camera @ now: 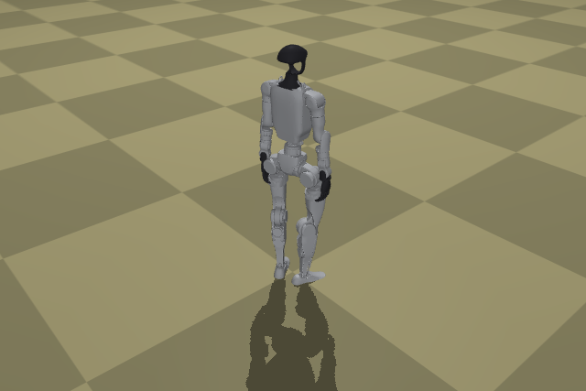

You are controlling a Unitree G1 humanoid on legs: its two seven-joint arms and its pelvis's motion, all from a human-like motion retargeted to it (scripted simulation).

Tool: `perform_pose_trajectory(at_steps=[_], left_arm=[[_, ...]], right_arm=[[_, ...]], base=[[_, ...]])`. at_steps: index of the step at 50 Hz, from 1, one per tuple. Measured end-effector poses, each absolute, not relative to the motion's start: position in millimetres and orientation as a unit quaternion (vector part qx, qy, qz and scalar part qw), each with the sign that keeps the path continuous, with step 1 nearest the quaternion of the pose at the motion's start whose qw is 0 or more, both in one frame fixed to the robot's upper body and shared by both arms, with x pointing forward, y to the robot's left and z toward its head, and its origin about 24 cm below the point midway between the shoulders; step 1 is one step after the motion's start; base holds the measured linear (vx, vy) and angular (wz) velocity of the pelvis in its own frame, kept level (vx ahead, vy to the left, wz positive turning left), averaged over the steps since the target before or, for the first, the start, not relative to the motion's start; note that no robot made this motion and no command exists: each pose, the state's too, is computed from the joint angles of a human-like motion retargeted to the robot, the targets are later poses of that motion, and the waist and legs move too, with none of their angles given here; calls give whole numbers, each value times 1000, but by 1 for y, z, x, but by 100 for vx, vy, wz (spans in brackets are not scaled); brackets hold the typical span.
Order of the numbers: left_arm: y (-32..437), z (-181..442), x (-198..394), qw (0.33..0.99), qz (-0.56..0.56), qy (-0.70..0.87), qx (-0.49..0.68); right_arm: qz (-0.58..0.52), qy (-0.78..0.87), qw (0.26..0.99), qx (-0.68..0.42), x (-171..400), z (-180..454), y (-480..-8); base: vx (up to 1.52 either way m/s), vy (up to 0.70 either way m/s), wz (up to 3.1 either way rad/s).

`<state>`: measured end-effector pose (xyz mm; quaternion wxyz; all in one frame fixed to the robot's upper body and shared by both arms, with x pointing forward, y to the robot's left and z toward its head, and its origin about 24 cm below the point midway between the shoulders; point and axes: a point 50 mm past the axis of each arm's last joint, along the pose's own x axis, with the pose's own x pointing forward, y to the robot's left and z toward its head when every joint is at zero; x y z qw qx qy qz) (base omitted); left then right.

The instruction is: Upper body actions

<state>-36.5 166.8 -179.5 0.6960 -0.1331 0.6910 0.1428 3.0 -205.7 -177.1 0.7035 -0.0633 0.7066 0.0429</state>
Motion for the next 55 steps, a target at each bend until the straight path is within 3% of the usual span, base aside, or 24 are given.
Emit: perform_pose_trajectory(at_steps=[7,20,55], left_arm=[[171,-180,-32,707,93,692,-113],[162,-179,-40,680,50,724,-106],[162,-180,-30,689,70,713,-109]], right_arm=[[46,732,678,-51,-17,-177,-199],[54,698,710,-75,5,-178,-196],[84,739,663,-86,-13,-176,-203]], base=[[12,4,11],[1,1,6],[0,0,0]])
